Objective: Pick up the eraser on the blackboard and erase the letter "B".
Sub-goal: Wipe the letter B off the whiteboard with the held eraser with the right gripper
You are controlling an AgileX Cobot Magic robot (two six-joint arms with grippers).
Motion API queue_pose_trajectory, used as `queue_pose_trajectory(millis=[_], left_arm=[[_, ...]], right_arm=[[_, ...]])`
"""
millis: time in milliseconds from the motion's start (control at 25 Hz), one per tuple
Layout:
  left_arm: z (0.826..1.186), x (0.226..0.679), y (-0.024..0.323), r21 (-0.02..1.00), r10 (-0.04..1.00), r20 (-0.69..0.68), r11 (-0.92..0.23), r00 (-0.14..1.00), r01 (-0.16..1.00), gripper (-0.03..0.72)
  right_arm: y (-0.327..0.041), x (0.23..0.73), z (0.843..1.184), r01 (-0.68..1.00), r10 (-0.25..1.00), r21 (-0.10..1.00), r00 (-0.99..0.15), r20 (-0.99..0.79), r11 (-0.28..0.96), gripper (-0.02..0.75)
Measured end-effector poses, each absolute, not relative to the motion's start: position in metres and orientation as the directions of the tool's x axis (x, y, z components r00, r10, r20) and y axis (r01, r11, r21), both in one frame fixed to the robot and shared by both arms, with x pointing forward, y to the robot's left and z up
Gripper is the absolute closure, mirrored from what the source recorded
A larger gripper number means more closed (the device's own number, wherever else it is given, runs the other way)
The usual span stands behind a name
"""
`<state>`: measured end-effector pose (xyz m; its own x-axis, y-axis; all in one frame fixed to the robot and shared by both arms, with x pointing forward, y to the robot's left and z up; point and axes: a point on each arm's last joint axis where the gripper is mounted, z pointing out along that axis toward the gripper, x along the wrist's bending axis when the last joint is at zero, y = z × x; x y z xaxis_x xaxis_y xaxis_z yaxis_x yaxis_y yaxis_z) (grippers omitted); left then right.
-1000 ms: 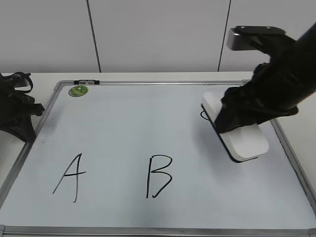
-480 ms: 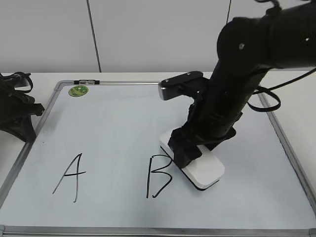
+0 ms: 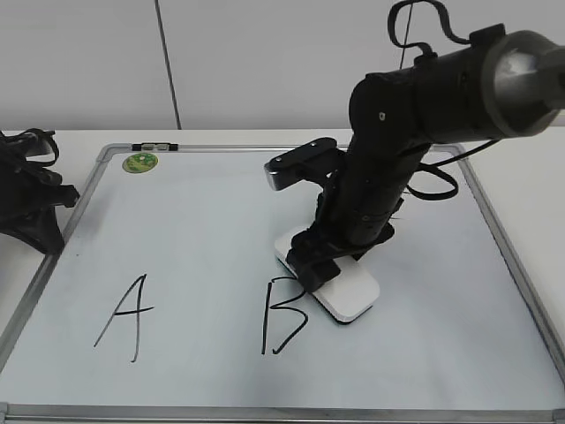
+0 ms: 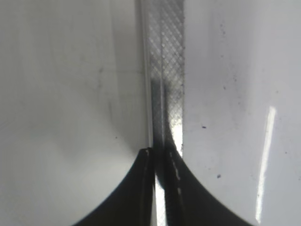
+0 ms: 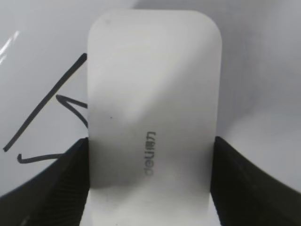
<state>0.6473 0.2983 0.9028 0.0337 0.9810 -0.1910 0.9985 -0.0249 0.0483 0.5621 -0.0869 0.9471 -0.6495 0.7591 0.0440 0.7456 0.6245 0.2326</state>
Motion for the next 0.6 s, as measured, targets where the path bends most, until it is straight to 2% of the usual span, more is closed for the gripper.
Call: queue_pose_trajectory(millis=[280, 600], left_arm=[[0.903, 0.647, 0.298, 0.048, 0.981, -0.191, -0.025, 0.034, 0.999, 0.676], [0.903, 0.647, 0.298, 0.048, 0.981, -0.191, -0.025, 0.034, 0.999, 0.676]], right_arm=[[-0.081, 0.574, 0.93, 0.739, 0.751, 0.203, -0.66, 0.028, 0.642, 0.188], [-0.079, 0.576, 0.929, 0.733, 0.741, 0.191, -0.67, 0.038, 0.653, 0.188]])
